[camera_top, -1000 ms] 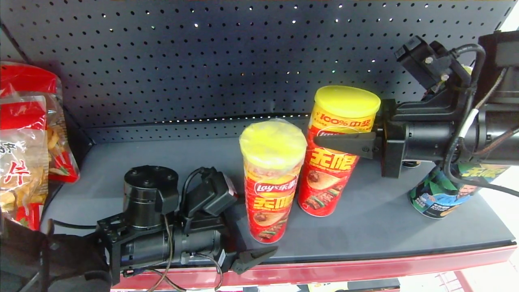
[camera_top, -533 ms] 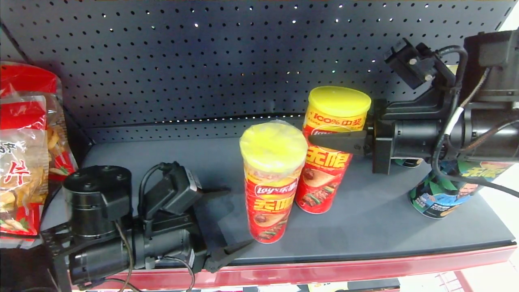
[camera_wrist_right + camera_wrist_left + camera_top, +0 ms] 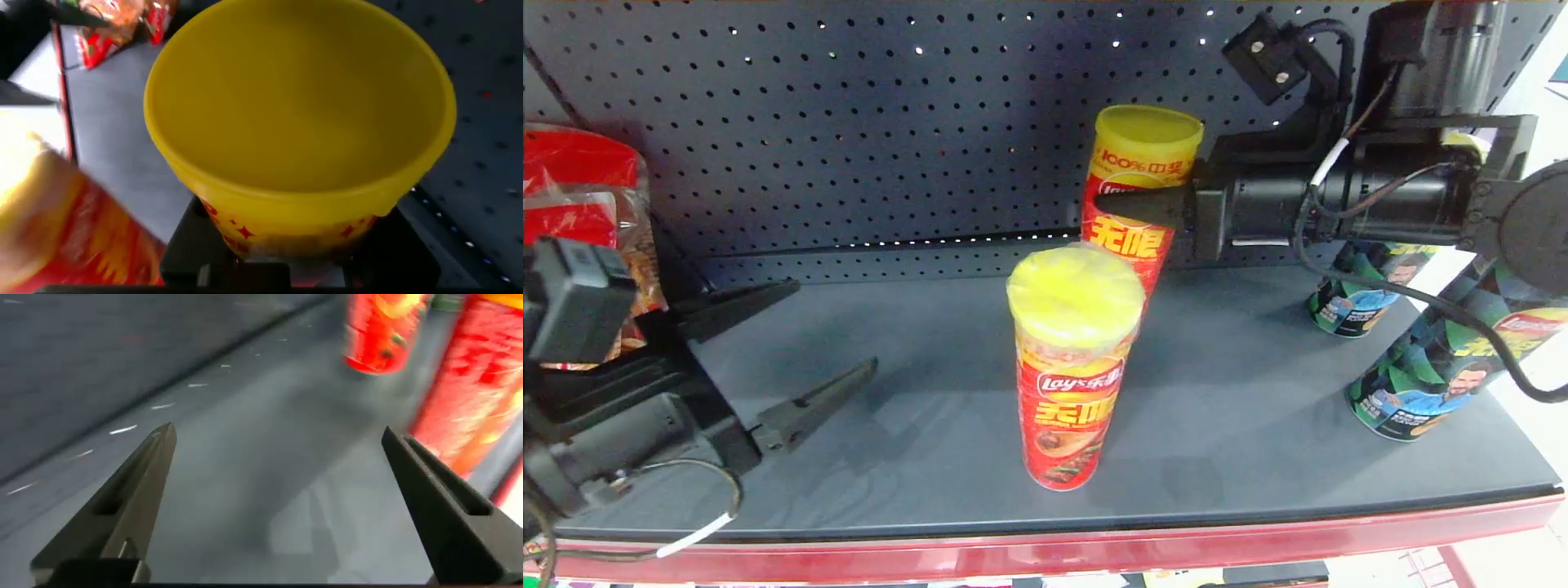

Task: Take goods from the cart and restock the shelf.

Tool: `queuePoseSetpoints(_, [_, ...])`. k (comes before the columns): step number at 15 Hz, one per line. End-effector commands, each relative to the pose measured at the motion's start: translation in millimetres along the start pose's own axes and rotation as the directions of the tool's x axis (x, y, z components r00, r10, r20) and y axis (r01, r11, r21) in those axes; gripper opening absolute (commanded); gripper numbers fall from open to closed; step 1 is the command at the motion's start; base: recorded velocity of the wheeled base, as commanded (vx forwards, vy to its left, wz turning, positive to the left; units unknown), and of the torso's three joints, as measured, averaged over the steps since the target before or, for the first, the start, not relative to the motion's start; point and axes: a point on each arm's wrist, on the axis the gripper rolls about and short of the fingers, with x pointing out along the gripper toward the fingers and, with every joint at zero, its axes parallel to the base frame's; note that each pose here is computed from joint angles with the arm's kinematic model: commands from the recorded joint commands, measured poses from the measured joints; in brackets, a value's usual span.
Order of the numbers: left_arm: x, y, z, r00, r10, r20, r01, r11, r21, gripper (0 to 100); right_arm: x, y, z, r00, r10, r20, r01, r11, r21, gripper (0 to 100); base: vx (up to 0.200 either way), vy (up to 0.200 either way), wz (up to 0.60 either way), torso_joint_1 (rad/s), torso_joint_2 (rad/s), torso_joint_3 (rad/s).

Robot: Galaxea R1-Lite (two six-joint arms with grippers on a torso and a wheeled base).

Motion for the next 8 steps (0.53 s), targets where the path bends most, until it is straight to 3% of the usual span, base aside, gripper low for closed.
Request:
queuePoseSetpoints(1, [-58,-12.0,-7.8,0.992,0.122,0.031,-0.123,0.992,0.025,100,22,-1,-14,0.999,0.023,-0.031,-0.022,1.0,0.016,0,0.0,0.0,0.0,0.0,0.0,0.0])
queuePoseSetpoints(3, [-81,-26.0,-24.8,0.989,0.149,0.009,-0.149,0.989,0.007,100,27,-3,-12,1.0,0.022,-0.022,-0.022,1.0,0.009,0,0.0,0.0,0.0,0.0,0.0,0.0])
queuePoseSetpoints(5, [-108,-44.1,-41.5,0.984,0.177,-0.002,-0.177,0.984,-0.032,100,33,2,-10,0.999,0.042,-0.014,-0.042,0.999,0.004,0,0.0,0.0,0.0,0.0,0.0,0.0])
queuePoseSetpoints(6, [-111,-45.2,-42.2,0.981,0.194,-0.004,-0.194,0.98,-0.035,100,34,3,-10,0.999,0.045,-0.016,-0.045,0.999,0.005,0,0.0,0.0,0.0,0.0,0.0,0.0])
queuePoseSetpoints(8, [-119,-50.8,-46.7,0.978,0.207,-0.025,-0.208,0.975,-0.076,100,37,9,-8,0.998,0.064,-0.011,-0.064,0.998,-0.002,0,0.0,0.0,0.0,0.0,0.0,0.0])
